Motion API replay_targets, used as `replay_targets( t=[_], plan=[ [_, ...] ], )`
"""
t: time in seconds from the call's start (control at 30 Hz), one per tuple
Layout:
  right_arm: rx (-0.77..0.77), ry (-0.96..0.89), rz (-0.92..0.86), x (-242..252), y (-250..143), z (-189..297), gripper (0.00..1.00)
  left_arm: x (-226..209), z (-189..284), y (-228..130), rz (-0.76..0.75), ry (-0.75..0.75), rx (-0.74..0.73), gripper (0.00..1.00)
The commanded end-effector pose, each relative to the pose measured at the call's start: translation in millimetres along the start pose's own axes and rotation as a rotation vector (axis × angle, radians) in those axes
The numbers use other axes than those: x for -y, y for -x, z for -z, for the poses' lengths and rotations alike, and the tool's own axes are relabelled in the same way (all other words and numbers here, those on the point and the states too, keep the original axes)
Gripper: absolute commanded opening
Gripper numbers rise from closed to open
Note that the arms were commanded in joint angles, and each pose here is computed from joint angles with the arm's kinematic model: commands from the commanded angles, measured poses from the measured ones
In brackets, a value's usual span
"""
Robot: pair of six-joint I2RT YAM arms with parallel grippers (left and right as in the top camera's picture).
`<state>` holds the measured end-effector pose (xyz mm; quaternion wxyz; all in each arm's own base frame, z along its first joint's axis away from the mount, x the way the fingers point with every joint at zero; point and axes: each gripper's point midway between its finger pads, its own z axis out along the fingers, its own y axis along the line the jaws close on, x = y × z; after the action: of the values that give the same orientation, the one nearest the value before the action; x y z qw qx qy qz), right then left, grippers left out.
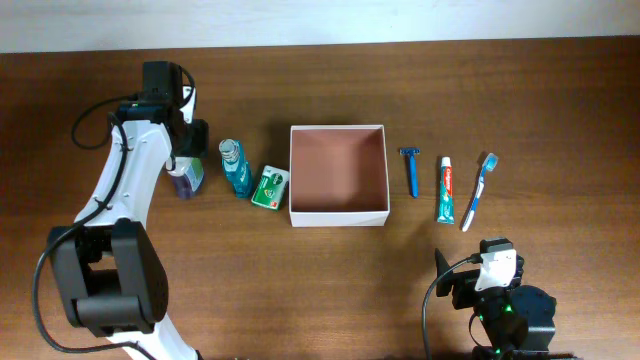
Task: Pack container
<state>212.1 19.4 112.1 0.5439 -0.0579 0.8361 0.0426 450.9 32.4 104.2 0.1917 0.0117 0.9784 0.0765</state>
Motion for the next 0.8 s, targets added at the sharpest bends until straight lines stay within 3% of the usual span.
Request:
replay_targets(
  t=[0.0,0.17,0.47,0.6,0.77],
  plan=[
    [0.001,0.001,-0.011,0,-1,-1,0.99,2,-8,0,0.003,-0.012,-0.012,0.17],
    [0.001,0.001,-0.011,0,-1,-1,0.99,7,-8,-7,0.000,-0.040,-0.042,0.39],
    [0.001,0.001,-0.011,0,-1,-1,0.99,7,-7,-23,-0.008,-0.044,-0.104,0.57],
    [0.001,0.001,-0.011,0,-1,-1,0.99,8,-6,-29,-0.011,-0.045,-0.132,0.99],
    [0.001,0.001,-0.011,0,-1,-1,0.99,8,-6,-31,-0.012,-0.046,-0.138,0.99]
  ],
)
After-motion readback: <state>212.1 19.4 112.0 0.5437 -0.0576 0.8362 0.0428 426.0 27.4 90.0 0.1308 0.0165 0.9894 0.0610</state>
